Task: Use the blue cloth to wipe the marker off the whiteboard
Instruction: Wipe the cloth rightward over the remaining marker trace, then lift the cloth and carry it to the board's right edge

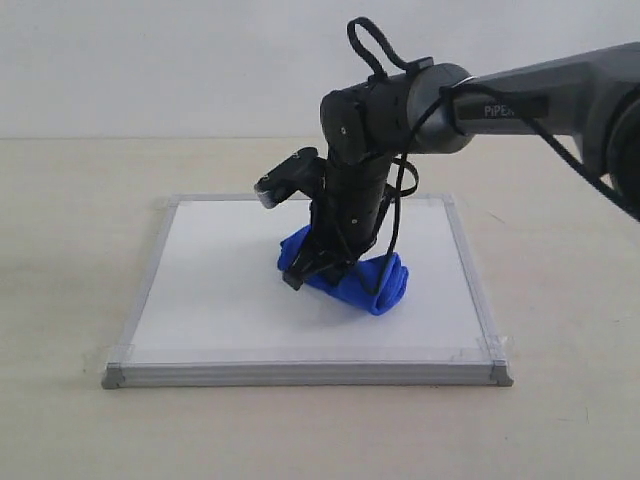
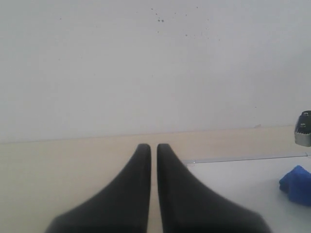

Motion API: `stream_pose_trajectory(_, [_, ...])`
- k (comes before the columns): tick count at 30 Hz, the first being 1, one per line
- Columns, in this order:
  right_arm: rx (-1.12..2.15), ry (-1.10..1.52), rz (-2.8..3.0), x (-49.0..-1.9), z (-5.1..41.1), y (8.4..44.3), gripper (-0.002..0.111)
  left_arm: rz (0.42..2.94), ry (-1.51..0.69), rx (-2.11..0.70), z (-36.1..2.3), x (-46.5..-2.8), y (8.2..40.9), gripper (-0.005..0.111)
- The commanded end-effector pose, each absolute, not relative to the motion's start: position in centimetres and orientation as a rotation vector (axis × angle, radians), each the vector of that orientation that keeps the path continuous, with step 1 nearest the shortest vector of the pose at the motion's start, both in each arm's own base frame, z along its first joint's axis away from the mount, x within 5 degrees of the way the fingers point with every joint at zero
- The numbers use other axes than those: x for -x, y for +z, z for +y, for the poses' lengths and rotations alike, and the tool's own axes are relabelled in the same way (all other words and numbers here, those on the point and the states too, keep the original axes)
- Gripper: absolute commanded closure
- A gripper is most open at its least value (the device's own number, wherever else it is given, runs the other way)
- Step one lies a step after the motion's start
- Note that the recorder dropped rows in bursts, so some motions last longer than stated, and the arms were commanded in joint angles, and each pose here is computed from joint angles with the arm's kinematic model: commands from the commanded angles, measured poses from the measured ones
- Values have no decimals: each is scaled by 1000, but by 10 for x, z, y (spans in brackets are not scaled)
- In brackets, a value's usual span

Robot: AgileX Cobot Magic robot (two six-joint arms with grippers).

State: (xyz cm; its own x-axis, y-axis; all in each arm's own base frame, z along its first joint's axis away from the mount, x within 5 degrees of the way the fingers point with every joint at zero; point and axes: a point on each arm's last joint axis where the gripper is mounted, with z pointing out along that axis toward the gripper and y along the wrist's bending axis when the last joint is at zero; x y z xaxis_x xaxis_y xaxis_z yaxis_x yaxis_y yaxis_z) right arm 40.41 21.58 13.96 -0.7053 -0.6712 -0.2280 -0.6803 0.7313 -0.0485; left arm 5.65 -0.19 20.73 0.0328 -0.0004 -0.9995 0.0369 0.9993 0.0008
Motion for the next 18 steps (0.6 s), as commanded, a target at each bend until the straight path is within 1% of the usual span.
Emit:
stream_pose_trajectory(1, [909,109,2710,-389,202,167,109,1535,-32,-31,-2,-56,209,102])
stream_pose_trajectory(5, [664,58,2678,-386,160,193,109,1535,-32,-31,-2,-56,209,102])
stream_pose_trajectory(8, [483,-74,2647,-382,123,213,109,1535,-32,-31,-2,-56,209,102])
stream_pose_trajectory(11, [308,-220,2628,-374,90,225,109,1535,-32,-31,-2,-56,209,102])
stream_pose_trajectory(14, [214,-294,2625,-368,71,227,109,1535,-32,-31,-2,-56,209,102])
stream_pose_trajectory(18, [107,-313,2649,-364,60,211,109,1535,-32,-31,-2,-56,209,102])
